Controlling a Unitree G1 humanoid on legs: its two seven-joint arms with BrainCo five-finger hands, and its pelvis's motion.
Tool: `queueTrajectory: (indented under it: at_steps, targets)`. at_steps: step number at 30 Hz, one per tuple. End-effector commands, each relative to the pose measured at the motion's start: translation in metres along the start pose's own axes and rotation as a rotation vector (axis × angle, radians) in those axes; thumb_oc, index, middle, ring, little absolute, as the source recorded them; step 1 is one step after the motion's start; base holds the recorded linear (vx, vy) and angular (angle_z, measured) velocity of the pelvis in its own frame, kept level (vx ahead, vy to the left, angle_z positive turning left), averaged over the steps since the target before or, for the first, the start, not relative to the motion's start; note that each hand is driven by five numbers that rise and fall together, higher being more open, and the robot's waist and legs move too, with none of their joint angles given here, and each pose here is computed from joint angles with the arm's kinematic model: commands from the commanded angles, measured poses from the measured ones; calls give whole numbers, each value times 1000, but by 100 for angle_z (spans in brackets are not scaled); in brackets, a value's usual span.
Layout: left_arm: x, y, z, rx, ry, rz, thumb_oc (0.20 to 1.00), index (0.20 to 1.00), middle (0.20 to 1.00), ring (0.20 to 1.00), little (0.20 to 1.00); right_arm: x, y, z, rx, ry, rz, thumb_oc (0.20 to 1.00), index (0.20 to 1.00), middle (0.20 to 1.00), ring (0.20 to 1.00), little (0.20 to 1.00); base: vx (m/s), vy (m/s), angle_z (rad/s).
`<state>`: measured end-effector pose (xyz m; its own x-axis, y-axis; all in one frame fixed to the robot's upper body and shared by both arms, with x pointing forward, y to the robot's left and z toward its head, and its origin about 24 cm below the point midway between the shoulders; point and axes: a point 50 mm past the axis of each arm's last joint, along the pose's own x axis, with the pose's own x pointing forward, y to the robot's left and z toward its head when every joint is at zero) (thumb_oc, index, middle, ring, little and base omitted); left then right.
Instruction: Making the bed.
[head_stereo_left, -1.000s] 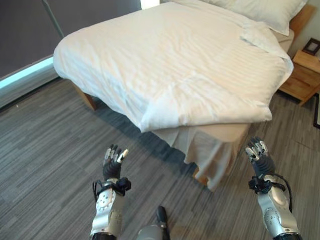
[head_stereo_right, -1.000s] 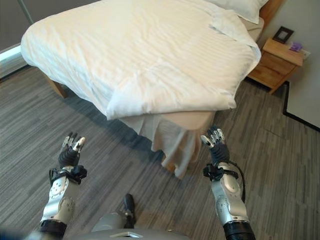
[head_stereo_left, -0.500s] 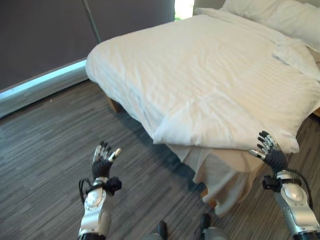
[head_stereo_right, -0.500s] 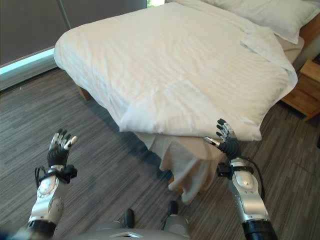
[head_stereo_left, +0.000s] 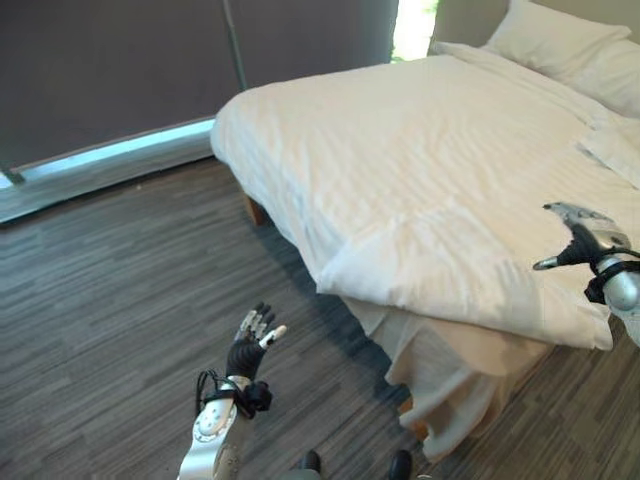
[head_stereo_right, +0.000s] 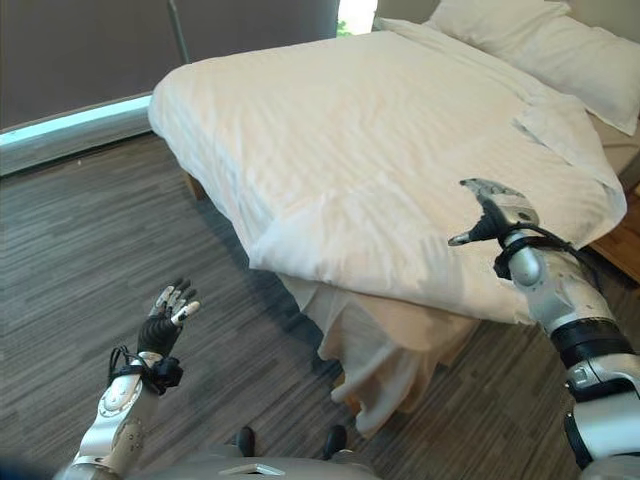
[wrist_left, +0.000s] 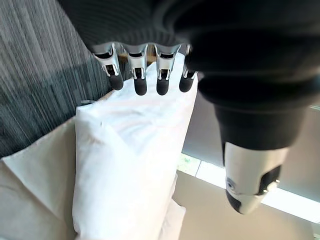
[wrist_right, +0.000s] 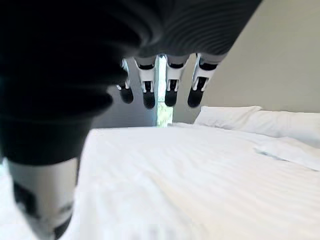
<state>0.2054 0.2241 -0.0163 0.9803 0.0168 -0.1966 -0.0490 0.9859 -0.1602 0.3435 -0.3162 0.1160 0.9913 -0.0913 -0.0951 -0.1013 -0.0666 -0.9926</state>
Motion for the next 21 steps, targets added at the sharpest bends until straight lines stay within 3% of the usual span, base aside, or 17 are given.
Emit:
queueTrajectory:
  at_steps: [1, 6, 11, 15, 17, 18, 20, 21]
  targets:
    - [9, -10, 23, -18, -102, -68, 1000, 1000, 1000, 1000, 1000, 11, -59, -15, -97, 70, -164, 1000, 1000, 1000, 1000, 1000, -99, -57, 35]
    - [14, -24, 34, 21, -119, -162, 1000, 1000, 1000, 1000, 1000, 24, -108, -17, -92, 171, -305, 1000, 1000, 1000, 1000, 1000, -142, -31, 36]
    - [18, -34, 35, 10, -125, -184, 1000, 1000, 1000, 1000, 1000, 29, -116, -14, -154, 206, -318, 1000, 1000, 1000, 1000, 1000, -56, 25, 17]
    - [27, -52, 36, -31, -139, -200, 1000, 1000, 1000, 1000, 1000, 34, -73, -3, -178, 202, -184, 1000, 1000, 1000, 1000, 1000, -17, 19, -2]
    - [30, -59, 33, -43, -135, -205, 1000, 1000, 1000, 1000, 1000, 35, -30, 15, -198, 150, -58, 1000, 1000, 1000, 1000, 1000, 24, 23, -19]
    - [33, -64, 31, -60, -133, -202, 1000, 1000, 1000, 1000, 1000, 29, 22, 40, -179, 83, 90, 1000, 1000, 1000, 1000, 1000, 26, 25, -27]
    - [33, -66, 31, -62, -135, -201, 1000, 1000, 1000, 1000, 1000, 25, 37, 45, -160, 73, 125, 1000, 1000, 1000, 1000, 1000, 34, 18, -16]
    - [34, -68, 30, -70, -136, -199, 1000, 1000, 1000, 1000, 1000, 17, 62, 54, -151, 49, 206, 501, 501, 501, 501, 501, 50, 23, -16]
